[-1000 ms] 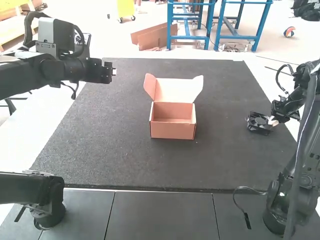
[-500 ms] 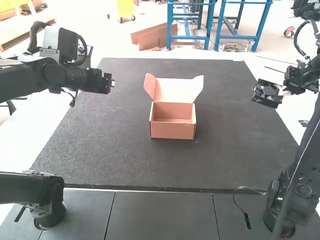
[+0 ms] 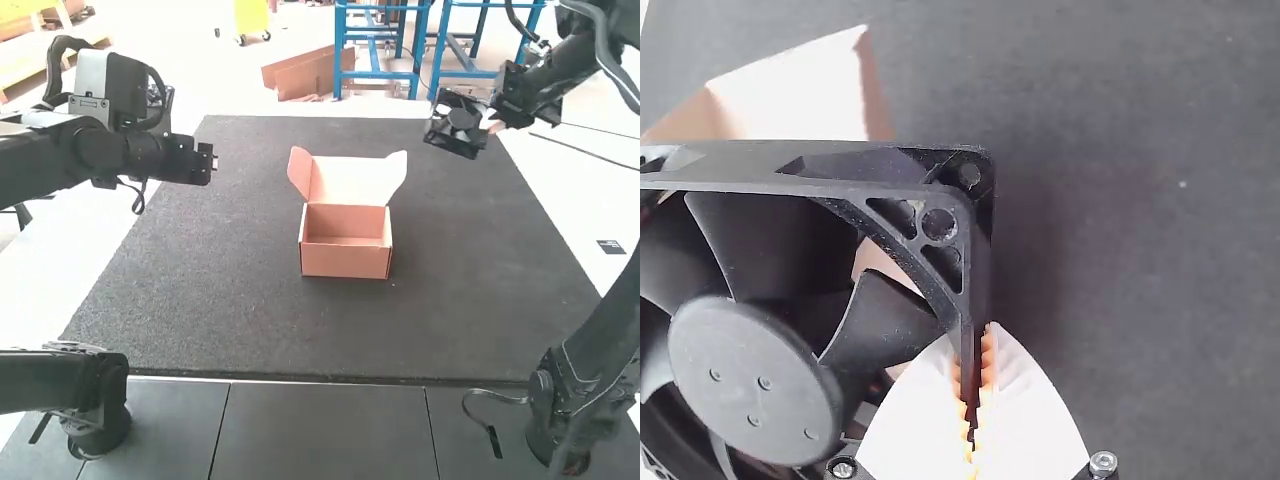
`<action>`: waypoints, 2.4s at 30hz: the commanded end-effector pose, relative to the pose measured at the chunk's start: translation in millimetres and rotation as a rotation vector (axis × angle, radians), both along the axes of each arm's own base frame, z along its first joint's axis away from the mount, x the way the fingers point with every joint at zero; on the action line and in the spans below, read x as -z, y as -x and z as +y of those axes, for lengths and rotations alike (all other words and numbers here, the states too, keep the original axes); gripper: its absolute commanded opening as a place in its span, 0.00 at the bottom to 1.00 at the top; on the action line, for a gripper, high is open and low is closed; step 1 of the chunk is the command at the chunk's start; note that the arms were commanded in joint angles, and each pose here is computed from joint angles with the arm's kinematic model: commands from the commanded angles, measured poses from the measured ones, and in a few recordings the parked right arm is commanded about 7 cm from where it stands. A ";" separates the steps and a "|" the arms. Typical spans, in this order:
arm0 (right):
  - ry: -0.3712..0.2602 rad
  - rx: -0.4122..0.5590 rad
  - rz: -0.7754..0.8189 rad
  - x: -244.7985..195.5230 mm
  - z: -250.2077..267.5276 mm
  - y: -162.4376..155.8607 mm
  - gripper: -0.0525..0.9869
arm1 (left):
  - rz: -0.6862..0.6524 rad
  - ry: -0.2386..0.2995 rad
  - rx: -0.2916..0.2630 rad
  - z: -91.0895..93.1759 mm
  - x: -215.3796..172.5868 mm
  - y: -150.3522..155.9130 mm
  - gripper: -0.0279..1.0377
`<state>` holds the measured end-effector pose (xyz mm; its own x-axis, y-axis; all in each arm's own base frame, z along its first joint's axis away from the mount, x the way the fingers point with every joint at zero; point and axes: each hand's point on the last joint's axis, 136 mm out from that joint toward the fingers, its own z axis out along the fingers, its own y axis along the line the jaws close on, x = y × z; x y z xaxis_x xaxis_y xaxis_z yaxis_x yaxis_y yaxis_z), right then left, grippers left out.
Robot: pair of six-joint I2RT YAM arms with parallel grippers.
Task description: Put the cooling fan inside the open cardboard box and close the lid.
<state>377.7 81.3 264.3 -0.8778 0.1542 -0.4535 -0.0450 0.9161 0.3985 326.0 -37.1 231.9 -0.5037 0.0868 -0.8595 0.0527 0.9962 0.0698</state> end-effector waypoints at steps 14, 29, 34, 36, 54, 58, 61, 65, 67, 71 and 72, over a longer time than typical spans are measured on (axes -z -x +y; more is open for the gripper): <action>0.010 -0.208 0.152 37.4 122.3 28.1 0.05 | -0.024 -0.010 -0.025 11.8 1.6 20.3 0.94; 0.093 -0.266 0.258 101.6 154.1 3.5 0.05 | -0.049 -0.005 -0.027 12.6 -6.3 21.4 0.94; 0.129 -0.268 0.286 122.6 157.4 -1.5 0.05 | -0.052 -0.005 -0.022 11.2 -7.7 21.3 0.94; 0.138 -0.266 0.294 130.2 157.5 -4.0 0.05 | -0.055 -0.004 -0.021 10.7 -9.1 21.1 0.94; 0.180 -0.293 0.382 184.9 168.3 -8.0 0.05 | -0.068 -0.001 -0.011 7.7 -14.4 20.5 0.94; 0.208 -0.287 0.395 193.3 163.0 -8.7 0.05 | -0.069 0.000 -0.012 7.7 -15.5 20.5 0.94; 0.213 -0.289 0.393 194.7 162.6 -9.6 0.05 | -0.067 0.000 -0.012 7.8 -15.2 20.7 0.94; 0.218 -0.290 0.397 199.0 163.1 -10.0 0.05 | -0.074 0.000 -0.011 7.6 -16.9 20.1 0.94; 0.190 -0.296 0.399 197.6 166.7 -11.4 0.17 | -0.075 0.000 -0.011 7.5 -17.5 19.6 0.94; 0.109 -0.336 0.367 174.8 181.4 -18.4 0.85 | -0.074 0.003 -0.006 6.2 -14.2 18.4 0.94; 0.085 -0.366 0.357 166.3 185.3 -18.3 0.89 | -0.077 0.007 -0.004 5.5 -13.6 17.5 0.94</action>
